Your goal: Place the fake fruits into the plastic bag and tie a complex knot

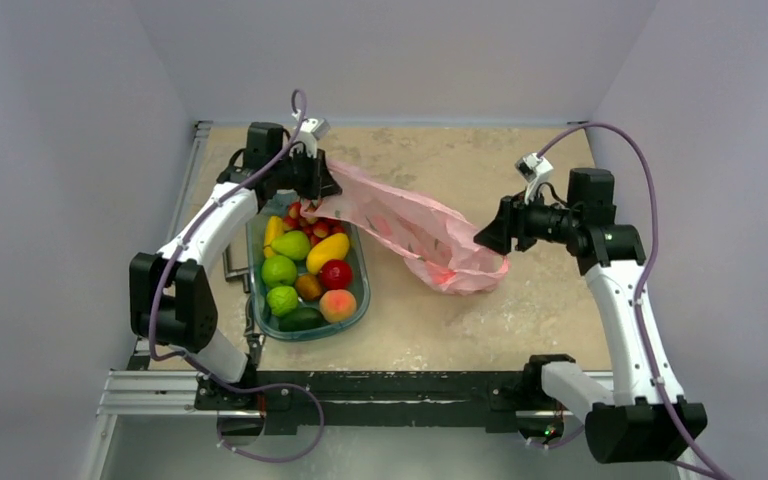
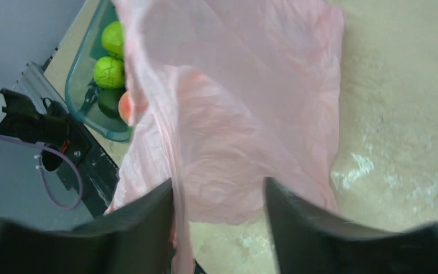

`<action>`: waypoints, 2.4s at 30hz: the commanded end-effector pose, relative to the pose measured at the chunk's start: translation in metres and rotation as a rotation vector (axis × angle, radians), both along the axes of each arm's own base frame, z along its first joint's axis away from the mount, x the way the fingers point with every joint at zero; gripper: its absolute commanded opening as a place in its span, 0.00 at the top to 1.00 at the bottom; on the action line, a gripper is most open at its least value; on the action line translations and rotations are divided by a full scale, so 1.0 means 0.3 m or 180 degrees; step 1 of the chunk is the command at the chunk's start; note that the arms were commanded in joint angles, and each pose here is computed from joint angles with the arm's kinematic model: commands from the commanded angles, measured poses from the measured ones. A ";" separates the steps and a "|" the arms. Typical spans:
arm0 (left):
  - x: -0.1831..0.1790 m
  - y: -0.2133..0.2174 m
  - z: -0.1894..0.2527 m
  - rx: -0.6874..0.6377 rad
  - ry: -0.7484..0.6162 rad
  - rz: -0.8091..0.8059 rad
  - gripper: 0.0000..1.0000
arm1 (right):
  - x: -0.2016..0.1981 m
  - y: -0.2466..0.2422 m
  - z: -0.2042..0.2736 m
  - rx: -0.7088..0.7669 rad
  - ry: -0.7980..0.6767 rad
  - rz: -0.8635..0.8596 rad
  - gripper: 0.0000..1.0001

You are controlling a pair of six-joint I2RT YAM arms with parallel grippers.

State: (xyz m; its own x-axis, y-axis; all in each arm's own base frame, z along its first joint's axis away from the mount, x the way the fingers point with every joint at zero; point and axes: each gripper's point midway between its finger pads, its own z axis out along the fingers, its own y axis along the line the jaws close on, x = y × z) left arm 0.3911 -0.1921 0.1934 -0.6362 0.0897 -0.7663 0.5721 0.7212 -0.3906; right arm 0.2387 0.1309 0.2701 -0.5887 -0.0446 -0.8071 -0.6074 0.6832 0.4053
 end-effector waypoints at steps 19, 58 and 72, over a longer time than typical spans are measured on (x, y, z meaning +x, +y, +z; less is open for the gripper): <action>-0.200 -0.308 0.256 -0.0352 0.0393 -0.0838 1.00 | 0.199 0.319 0.131 -0.1181 -0.1444 0.0360 0.01; -0.193 0.494 0.135 0.0536 -0.0579 0.0770 0.02 | 0.121 0.352 0.130 0.1293 -0.0115 0.0161 1.00; 0.063 0.364 -0.109 0.0533 0.0353 0.1224 0.21 | 0.181 0.348 0.065 0.1369 0.0119 0.0061 1.00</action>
State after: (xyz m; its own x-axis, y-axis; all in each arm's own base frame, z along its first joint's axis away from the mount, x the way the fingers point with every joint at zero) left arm 0.3805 -0.0746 0.1534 -0.7551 -0.0269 -0.6550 0.2550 0.9084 -0.3313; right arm 0.2905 0.2343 0.2777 -0.6451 0.2620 -0.7178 -0.5683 0.4634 0.6799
